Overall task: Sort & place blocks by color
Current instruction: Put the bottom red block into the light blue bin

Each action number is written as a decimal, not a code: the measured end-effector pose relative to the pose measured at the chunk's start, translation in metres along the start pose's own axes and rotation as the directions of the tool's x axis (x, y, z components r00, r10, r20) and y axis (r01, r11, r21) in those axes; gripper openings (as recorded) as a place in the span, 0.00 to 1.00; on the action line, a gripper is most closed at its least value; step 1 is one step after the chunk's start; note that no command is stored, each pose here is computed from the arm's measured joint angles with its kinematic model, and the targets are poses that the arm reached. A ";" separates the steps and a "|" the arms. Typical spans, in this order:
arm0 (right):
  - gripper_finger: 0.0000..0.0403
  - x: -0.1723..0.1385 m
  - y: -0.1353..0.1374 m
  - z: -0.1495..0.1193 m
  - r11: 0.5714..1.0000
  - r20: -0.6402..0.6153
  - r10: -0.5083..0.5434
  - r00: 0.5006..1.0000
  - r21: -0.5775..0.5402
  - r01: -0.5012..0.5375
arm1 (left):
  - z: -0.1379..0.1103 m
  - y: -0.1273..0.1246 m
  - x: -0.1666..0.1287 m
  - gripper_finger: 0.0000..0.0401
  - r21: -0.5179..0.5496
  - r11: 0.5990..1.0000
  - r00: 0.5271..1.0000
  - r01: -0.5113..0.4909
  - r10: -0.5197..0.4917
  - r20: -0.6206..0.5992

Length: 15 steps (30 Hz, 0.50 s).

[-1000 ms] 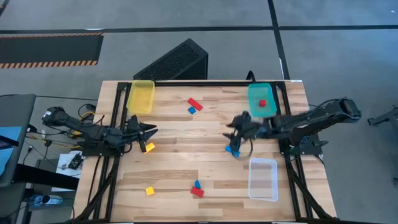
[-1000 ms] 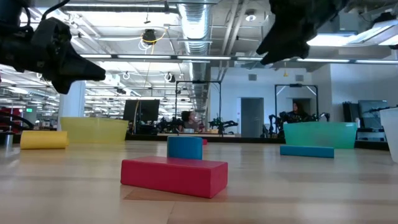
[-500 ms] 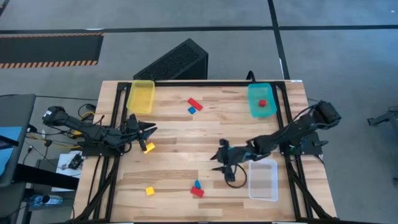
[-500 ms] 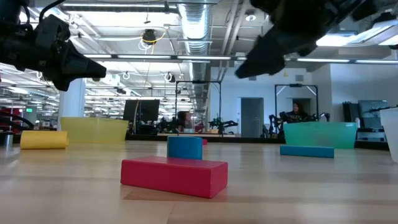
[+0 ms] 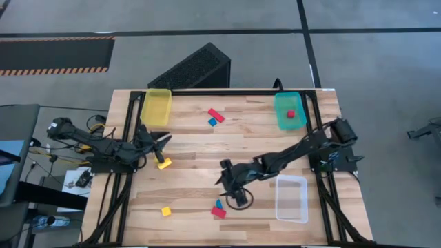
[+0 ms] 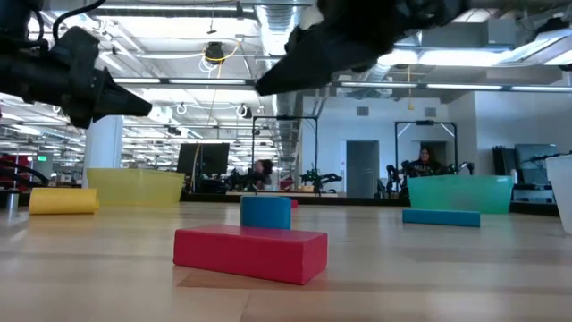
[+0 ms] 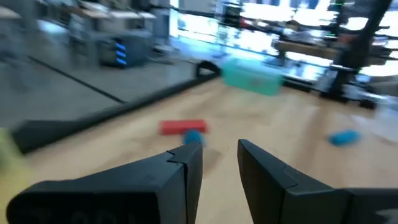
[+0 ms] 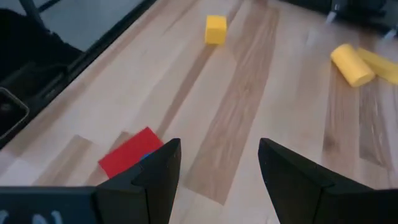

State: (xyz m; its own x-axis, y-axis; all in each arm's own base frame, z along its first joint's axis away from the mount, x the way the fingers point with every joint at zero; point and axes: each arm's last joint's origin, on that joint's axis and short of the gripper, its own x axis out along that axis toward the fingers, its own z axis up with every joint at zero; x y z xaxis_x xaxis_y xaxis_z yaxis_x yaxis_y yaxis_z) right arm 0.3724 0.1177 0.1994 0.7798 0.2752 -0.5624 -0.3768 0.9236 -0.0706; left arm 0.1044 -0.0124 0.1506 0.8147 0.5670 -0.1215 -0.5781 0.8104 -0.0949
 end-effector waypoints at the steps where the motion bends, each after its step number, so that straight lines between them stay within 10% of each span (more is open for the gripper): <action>1: 0.59 0.004 -0.001 0.004 1.000 -0.004 0.000 1.000 0.025 0.000 | 0.000 0.001 0.000 0.23 0.018 0.999 0.999 -0.033 0.033 0.007; 15: 0.59 0.061 0.032 -0.005 0.997 -0.162 0.078 0.984 0.016 -0.077 | -0.024 -0.013 0.003 0.23 -0.158 0.979 0.962 0.130 -0.163 -0.219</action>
State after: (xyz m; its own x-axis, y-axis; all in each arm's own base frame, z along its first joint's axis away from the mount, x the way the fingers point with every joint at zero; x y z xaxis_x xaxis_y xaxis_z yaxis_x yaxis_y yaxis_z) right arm 0.4052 0.1629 0.1592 0.6566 0.2996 -0.6921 -0.4276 0.9039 -0.0144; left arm 0.1139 -0.0247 0.1280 0.8681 0.3814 -0.3177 -0.4674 0.8435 -0.2647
